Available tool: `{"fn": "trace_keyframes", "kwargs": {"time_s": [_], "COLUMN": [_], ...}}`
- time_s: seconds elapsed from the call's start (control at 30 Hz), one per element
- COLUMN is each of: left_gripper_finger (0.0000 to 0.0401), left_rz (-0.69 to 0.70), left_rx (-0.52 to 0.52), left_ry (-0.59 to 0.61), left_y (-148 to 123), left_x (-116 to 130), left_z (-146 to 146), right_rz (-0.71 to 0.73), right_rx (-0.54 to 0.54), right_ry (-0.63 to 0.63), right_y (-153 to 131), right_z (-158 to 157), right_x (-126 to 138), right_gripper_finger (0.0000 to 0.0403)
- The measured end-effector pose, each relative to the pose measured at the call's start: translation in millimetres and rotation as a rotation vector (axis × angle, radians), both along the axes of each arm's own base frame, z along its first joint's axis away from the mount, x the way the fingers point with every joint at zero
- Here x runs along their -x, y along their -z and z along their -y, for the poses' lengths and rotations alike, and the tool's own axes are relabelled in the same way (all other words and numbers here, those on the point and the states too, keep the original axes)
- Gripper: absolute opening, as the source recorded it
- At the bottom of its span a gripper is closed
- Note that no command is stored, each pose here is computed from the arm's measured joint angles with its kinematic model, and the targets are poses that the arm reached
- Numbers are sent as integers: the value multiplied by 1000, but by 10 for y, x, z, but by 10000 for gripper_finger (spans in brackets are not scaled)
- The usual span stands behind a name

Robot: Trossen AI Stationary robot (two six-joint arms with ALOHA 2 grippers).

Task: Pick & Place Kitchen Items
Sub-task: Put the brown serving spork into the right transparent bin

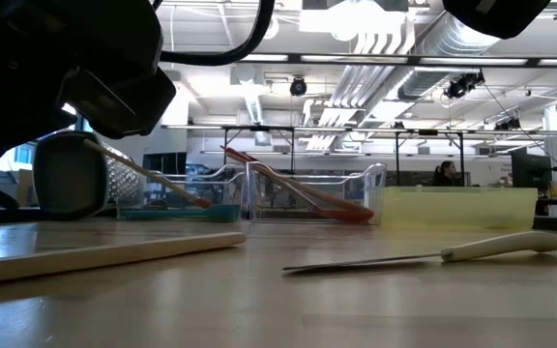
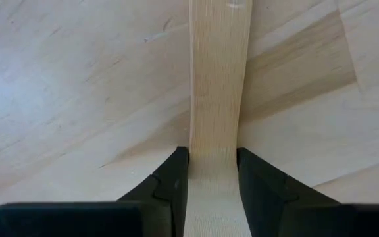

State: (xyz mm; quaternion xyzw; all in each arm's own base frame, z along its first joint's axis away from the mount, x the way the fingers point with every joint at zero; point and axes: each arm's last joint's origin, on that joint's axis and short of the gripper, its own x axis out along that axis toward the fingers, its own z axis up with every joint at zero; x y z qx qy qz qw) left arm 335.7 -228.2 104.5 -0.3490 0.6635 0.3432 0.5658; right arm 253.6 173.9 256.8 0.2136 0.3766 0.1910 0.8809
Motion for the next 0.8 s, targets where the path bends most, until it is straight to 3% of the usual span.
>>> {"fn": "trace_keyframes", "kwargs": {"time_s": [0.43, 0.8], "left_gripper_finger": [99, 96], "left_rz": [-21, -46], "left_rx": [32, 1], "left_ry": [44, 117], "left_y": [-9, -139], "left_x": [-5, -64], "left_z": [12, 52], "right_rz": [-1, 3], "right_rx": [-1, 4], "right_ry": [-2, -9], "right_y": [0, 0], "right_z": [0, -2], "right_x": [1, 2], "right_gripper_finger": [305, 305]}}
